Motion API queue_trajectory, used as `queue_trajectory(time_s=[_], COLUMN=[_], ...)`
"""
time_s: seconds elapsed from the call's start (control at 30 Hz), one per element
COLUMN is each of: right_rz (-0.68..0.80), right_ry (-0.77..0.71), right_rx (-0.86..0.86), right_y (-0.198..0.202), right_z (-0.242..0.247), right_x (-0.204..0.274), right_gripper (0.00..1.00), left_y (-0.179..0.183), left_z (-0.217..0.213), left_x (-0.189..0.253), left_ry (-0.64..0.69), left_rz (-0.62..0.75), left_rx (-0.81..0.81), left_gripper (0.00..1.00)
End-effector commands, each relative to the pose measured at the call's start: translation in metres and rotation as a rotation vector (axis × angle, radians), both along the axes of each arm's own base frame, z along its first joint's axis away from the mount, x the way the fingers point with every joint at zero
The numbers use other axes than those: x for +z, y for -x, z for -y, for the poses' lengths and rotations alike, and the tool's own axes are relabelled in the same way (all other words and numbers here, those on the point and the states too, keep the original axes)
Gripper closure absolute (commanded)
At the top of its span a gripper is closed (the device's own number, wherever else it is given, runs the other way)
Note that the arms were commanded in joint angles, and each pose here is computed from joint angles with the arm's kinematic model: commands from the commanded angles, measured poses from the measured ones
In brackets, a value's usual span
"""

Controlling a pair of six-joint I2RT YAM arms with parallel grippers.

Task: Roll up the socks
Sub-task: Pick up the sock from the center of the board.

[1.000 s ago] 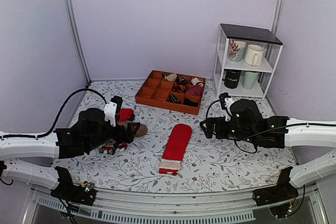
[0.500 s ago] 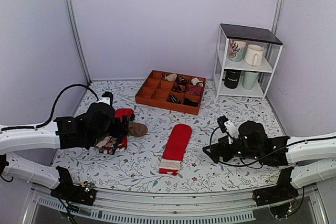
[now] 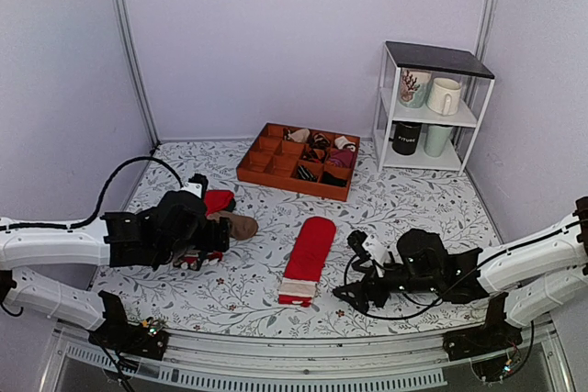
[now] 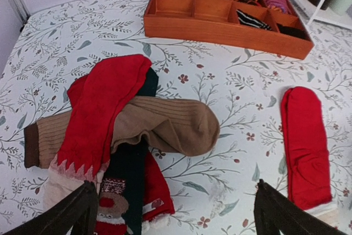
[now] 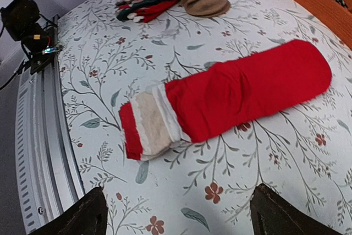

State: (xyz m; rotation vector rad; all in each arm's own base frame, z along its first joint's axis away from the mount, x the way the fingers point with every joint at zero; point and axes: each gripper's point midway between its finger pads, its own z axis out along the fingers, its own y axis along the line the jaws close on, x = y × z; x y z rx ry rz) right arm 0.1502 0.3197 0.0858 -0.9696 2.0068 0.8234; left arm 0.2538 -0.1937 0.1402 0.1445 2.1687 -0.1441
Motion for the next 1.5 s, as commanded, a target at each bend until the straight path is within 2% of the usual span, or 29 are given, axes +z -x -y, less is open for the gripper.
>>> queue_trajectory(time_s=[0.0, 0.17, 0.27, 0.33, 0.4, 0.43, 0.6, 0.8, 1.03, 1.2, 1.37, 1.47], right_rz=[0.094, 0.150, 0.200, 0.217, 0.238, 0.250, 0.254, 0.249, 0.288, 0.241, 0.178, 0.118], right_ry=[-0.073, -0.099, -0.057, -0.039, -0.028, -0.028, 0.000, 0.054, 0.122, 0.170, 0.197, 0.188], right_rx=[0.148, 0.292, 0.387, 0.416, 0.436, 0.446, 0.483, 0.483, 0.413, 0.367, 0.312, 0.286], right_y=[0.012, 0.032, 0.044, 0.046, 0.046, 0.046, 0.049, 0.046, 0.030, 0.027, 0.027, 0.029], right_z=[-0.034, -0.067, -0.084, -0.091, -0.094, -0.095, -0.098, -0.098, -0.093, -0.082, -0.069, -0.067], right_x=[0.021, 0.017, 0.005, -0.002, -0.006, -0.006, -0.018, -0.041, -0.062, -0.082, -0.093, -0.091], right_gripper=[0.10, 0.13, 0.15, 0.16, 0.18, 0.18, 0.22, 0.26, 0.30, 0.46, 0.76, 0.83], left_y=[0.005, 0.011, 0.017, 0.020, 0.024, 0.026, 0.031, 0.036, 0.039, 0.045, 0.059, 0.066], left_z=[0.014, 0.024, 0.031, 0.036, 0.042, 0.044, 0.046, 0.052, 0.065, 0.075, 0.085, 0.093], left_x=[0.006, -0.005, -0.013, -0.015, -0.014, -0.013, -0.010, -0.013, -0.014, -0.013, -0.020, -0.025], left_ry=[0.057, 0.076, 0.054, 0.057, 0.069, 0.079, 0.118, 0.132, 0.134, 0.141, 0.163, 0.171], left_rz=[0.026, 0.008, 0.006, 0.010, 0.017, 0.022, 0.048, 0.030, 0.030, 0.039, 0.040, 0.034], left_rx=[-0.085, -0.140, -0.195, -0.230, -0.271, -0.282, -0.324, -0.359, -0.429, -0.509, -0.616, -0.680], left_gripper=[0.00, 0.01, 0.02, 0.07, 0.21, 0.24, 0.23, 0.16, 0.13, 0.14, 0.14, 0.17])
